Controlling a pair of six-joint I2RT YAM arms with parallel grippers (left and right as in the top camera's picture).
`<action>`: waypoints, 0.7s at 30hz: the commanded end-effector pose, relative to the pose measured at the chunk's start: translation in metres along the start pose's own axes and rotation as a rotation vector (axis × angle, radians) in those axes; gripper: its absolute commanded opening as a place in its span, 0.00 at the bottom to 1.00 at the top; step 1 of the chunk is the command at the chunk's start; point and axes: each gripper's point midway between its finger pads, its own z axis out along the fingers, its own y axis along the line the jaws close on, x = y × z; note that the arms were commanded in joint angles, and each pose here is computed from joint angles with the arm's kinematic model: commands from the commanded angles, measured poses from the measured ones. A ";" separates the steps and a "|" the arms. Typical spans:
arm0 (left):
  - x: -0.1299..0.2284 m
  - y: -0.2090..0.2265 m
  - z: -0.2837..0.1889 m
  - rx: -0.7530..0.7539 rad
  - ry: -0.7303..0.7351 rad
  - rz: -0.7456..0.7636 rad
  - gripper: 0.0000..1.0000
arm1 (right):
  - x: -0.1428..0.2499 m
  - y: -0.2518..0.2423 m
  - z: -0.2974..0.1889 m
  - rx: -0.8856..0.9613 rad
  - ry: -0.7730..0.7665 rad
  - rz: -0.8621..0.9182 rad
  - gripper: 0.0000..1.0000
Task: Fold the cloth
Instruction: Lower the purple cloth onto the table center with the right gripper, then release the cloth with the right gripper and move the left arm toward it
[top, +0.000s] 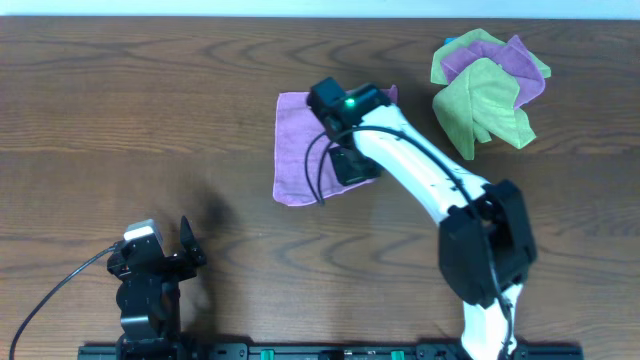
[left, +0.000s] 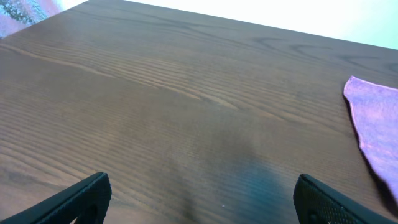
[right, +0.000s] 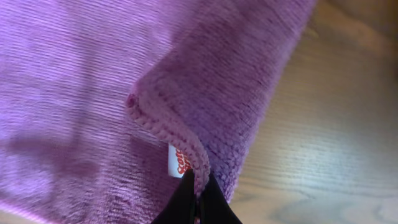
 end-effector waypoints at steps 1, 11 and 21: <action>0.009 0.002 0.003 -0.006 0.019 0.014 0.95 | 0.014 -0.015 -0.008 -0.043 -0.019 0.070 0.01; 0.002 -0.046 -0.016 0.257 0.141 -0.069 0.95 | 0.043 -0.019 0.000 -0.175 -0.062 0.096 0.01; -0.030 -0.100 -0.028 0.447 0.650 -0.207 0.95 | 0.060 -0.014 0.030 -0.188 -0.020 0.109 0.01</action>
